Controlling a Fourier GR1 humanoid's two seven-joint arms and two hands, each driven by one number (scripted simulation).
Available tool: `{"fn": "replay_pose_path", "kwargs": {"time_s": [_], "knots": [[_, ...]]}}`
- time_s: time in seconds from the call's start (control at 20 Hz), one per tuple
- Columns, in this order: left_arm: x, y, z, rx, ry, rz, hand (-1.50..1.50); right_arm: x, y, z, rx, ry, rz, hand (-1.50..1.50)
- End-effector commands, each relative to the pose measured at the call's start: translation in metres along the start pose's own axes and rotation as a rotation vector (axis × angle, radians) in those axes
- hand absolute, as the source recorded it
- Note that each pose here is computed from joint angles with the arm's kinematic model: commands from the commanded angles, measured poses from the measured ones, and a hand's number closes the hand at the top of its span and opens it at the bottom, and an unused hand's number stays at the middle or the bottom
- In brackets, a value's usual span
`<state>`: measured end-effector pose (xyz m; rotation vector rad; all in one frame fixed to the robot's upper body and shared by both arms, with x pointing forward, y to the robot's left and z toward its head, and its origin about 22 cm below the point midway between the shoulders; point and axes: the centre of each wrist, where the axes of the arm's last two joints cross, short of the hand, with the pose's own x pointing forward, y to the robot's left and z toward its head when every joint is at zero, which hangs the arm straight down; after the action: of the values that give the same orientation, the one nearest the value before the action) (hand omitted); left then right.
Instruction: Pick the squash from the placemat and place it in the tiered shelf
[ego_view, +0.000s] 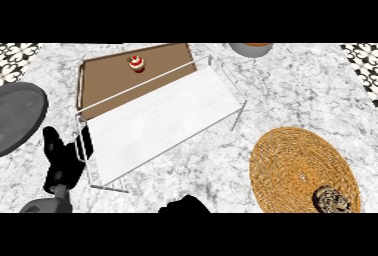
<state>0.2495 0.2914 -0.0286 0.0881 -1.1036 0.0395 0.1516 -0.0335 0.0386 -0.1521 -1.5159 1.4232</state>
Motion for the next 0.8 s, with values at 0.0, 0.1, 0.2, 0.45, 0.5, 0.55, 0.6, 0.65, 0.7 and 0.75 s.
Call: {"fn": "replay_pose_path", "kwargs": {"time_s": [0.0,0.1,0.2,0.45,0.5,0.55,0.6,0.65,0.7,0.75], "knots": [[0.001,0.014,-0.004,0.022,-0.006,0.013,0.00,0.056,-0.022,0.034,-0.156,-0.111,-0.069,1.50],[-0.014,0.011,0.004,0.013,-0.009,0.011,0.00,0.070,-0.033,0.043,-0.208,-0.109,-0.042,1.50],[-0.006,0.010,0.002,0.014,0.005,0.005,0.00,0.066,-0.046,0.042,-0.312,-0.108,-0.051,1.50],[-0.005,0.009,-0.002,0.019,0.003,0.010,0.00,0.071,-0.068,0.043,-0.405,-0.095,-0.030,1.50],[-0.005,0.020,0.003,0.043,0.011,0.005,0.00,0.071,-0.076,0.047,-0.431,-0.091,-0.035,1.50],[-0.002,0.013,0.002,0.026,0.009,0.015,0.00,0.071,-0.081,0.046,-0.446,-0.085,-0.060,1.50],[-0.003,0.003,0.004,0.025,0.014,0.016,0.00,0.074,-0.088,0.050,-0.460,-0.079,-0.045,1.50],[-0.006,0.006,0.000,0.025,0.008,-0.003,0.00,0.076,-0.097,0.050,-0.476,-0.080,-0.033,1.50],[-0.001,0.006,-0.001,0.028,0.005,0.015,0.00,0.080,-0.105,0.055,-0.493,-0.076,-0.030,1.50],[-0.002,0.010,-0.001,0.018,0.002,0.011,0.00,0.080,-0.116,0.057,-0.510,-0.062,-0.036,1.50]]}}
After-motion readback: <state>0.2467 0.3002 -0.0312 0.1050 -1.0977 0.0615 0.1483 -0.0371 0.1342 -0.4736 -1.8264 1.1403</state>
